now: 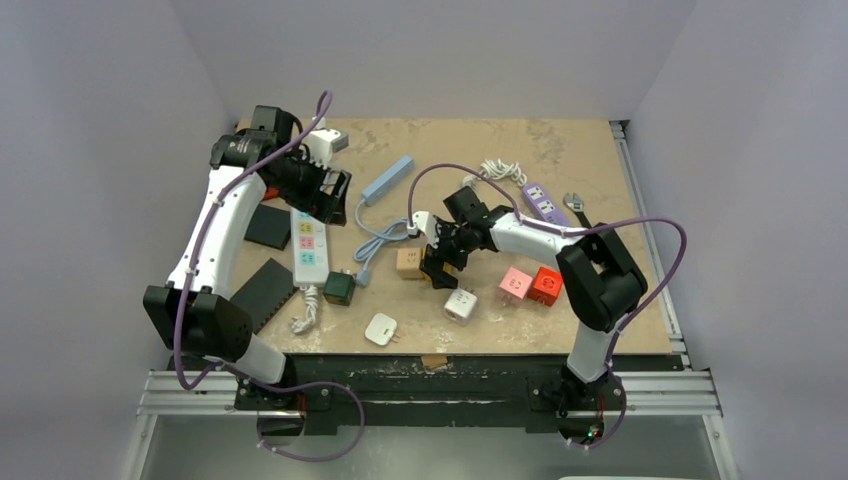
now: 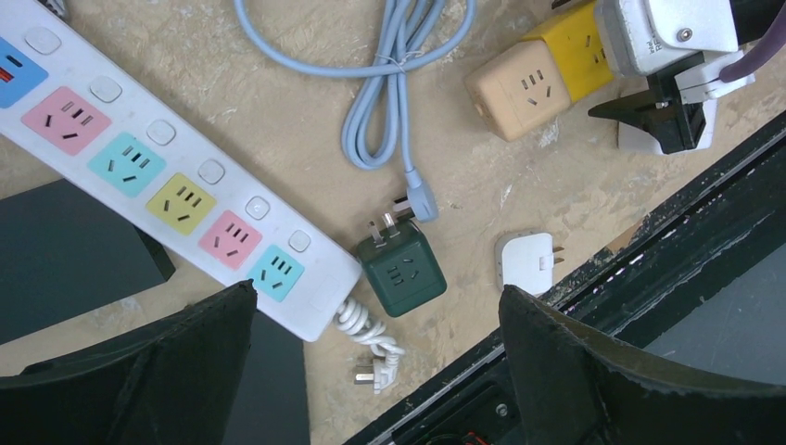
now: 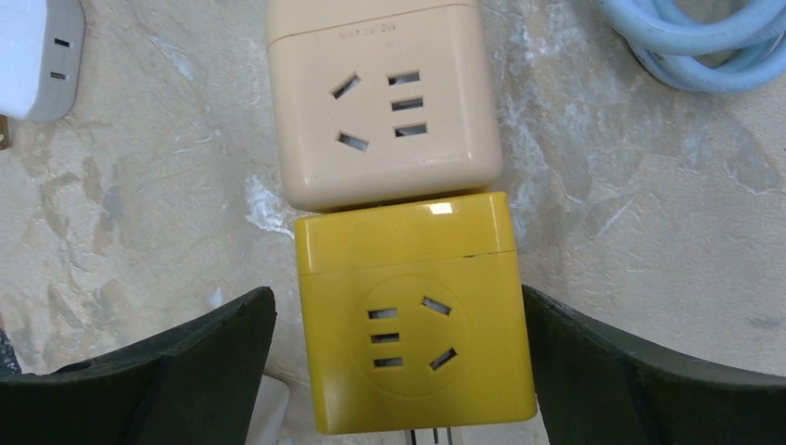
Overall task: Pull the plug off the socket
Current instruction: Pick up the socket from the center of the board.
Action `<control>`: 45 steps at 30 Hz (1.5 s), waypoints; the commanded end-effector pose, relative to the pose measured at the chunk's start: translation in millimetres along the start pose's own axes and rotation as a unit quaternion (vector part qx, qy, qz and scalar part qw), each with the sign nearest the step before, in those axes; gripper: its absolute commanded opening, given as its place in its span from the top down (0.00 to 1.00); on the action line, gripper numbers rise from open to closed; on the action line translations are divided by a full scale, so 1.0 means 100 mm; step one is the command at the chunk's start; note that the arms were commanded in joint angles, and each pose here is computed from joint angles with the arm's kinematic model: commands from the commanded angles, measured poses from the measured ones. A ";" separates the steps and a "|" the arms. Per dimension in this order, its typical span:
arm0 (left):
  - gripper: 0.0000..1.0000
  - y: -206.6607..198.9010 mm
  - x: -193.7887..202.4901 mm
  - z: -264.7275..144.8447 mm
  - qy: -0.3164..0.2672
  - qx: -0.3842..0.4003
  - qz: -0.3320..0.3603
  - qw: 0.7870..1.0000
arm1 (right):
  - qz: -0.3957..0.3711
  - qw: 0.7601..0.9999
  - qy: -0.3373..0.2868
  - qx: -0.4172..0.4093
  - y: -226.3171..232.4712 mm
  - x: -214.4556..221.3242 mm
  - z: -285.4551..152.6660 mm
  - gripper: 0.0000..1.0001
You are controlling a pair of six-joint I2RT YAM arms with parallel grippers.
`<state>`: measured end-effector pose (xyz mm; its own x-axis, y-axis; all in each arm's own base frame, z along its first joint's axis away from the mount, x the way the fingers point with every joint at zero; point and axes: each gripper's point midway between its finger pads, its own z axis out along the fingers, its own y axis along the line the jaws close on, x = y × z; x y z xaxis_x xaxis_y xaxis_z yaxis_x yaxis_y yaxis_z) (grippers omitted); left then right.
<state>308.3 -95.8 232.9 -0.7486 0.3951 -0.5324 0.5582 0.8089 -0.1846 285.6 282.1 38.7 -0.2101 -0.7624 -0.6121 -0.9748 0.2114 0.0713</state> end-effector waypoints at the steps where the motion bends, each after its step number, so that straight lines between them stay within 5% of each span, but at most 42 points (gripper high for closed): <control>1: 0.00 -0.04 -0.06 -0.16 -0.032 0.000 0.019 0.999 | -0.003 1.000 -0.018 0.012 -0.01 -0.12 0.00 0.01; 8: 0.00 -0.02 -0.05 -0.17 -0.033 -0.003 0.018 0.999 | -0.011 1.000 -0.011 0.019 -0.03 -0.14 0.07 0.26; 14: 0.00 -0.02 -0.06 -0.19 -0.035 -0.004 0.019 0.999 | -0.011 1.000 -0.009 0.011 -0.01 -0.17 0.07 0.82; 15: 0.00 -0.02 -0.07 -0.20 -0.036 -0.004 0.019 0.999 | -0.010 1.000 -0.009 0.009 -0.01 -0.19 0.07 1.00; 21: 0.00 -0.15 -0.08 -0.30 -0.049 0.018 0.034 0.998 | 0.008 0.999 -0.038 0.003 0.04 -0.46 -0.11 1.00; 30: 0.00 -0.58 -0.16 -0.96 -0.150 0.032 0.183 0.971 | 0.061 0.976 -0.205 0.028 0.22 -1.48 -1.08 1.00; 35: 0.00 -0.84 0.06 -1.32 -0.222 -0.006 0.328 0.918 | 0.126 0.968 -0.219 -0.013 0.40 -1.78 -1.40 1.00; 37: 0.00 -0.92 0.17 -1.46 -0.257 -0.049 0.399 0.879 | 0.146 0.966 -0.209 -0.040 0.47 -1.86 -1.46 1.00; 42: 0.00 -1.17 0.28 -1.59 -0.350 -0.132 0.593 0.713 | 0.161 0.959 -0.207 -0.107 0.68 -2.04 -1.59 1.00; 45: 0.00 -1.31 0.22 -1.63 -0.397 -0.149 0.639 0.642 | 0.152 0.959 -0.210 -0.114 0.79 -2.09 -1.65 1.00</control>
<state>143.0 -101.0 349.3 0.4431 0.6327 -0.6351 0.6255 0.2893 0.7246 270.2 351.5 274.8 -0.4541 -0.3733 -0.8090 -0.8849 0.2944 0.3609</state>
